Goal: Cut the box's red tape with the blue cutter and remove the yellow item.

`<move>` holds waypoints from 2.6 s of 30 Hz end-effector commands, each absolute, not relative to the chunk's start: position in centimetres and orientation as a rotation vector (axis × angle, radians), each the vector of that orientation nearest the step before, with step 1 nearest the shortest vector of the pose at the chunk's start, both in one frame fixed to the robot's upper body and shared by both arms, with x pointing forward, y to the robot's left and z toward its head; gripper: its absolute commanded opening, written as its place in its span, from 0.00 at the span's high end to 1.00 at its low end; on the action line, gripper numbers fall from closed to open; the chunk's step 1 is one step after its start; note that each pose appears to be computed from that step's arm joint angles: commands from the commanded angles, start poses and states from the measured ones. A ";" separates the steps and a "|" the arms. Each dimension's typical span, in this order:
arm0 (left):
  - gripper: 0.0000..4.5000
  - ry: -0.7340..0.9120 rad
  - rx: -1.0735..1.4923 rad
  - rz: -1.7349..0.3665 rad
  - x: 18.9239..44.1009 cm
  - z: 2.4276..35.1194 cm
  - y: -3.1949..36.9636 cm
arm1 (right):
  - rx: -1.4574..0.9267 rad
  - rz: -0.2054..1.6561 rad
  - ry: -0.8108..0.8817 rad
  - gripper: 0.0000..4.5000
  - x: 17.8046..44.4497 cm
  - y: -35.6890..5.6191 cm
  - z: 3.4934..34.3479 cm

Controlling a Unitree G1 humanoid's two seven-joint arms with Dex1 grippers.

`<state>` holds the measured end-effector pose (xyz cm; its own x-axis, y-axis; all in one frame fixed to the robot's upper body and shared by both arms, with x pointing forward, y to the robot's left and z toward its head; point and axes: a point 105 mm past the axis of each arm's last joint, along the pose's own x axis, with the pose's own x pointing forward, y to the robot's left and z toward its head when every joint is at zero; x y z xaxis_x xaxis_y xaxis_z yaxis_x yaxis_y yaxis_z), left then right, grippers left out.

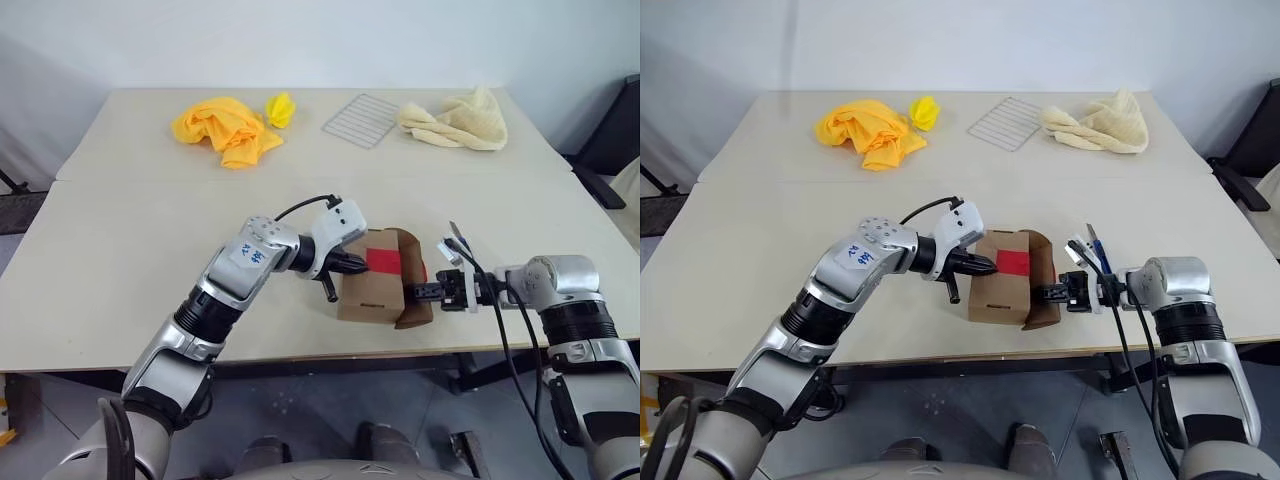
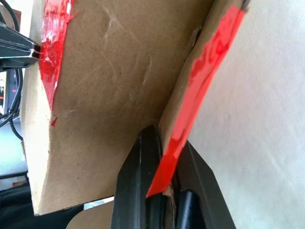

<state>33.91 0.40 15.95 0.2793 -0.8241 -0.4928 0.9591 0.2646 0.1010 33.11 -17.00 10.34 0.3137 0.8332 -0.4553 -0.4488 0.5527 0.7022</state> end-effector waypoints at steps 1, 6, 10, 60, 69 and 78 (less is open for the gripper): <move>1.00 0.434 0.426 -1.209 34.4 14.4 0.9 | 0.493 0.849 0.895 0.99 32.7 -18.0 10.6; 1.00 0.431 0.427 -1.194 34.9 14.2 1.1 | 0.452 0.783 0.863 0.99 32.8 -19.2 11.8; 1.00 0.427 0.429 -1.190 35.3 14.1 1.0 | 0.413 0.700 0.843 0.99 33.1 -20.2 13.0; 1.00 0.315 0.306 -1.257 34.9 14.2 -4.4 | -0.298 0.518 0.792 0.99 30.7 -17.3 23.2; 1.00 0.310 0.266 -1.214 35.8 14.1 -3.9 | -0.419 0.483 0.807 0.99 30.3 -17.4 23.7; 1.00 0.283 0.220 -1.170 37.1 14.6 -3.2 | -0.535 0.378 0.830 0.99 31.0 -18.5 23.6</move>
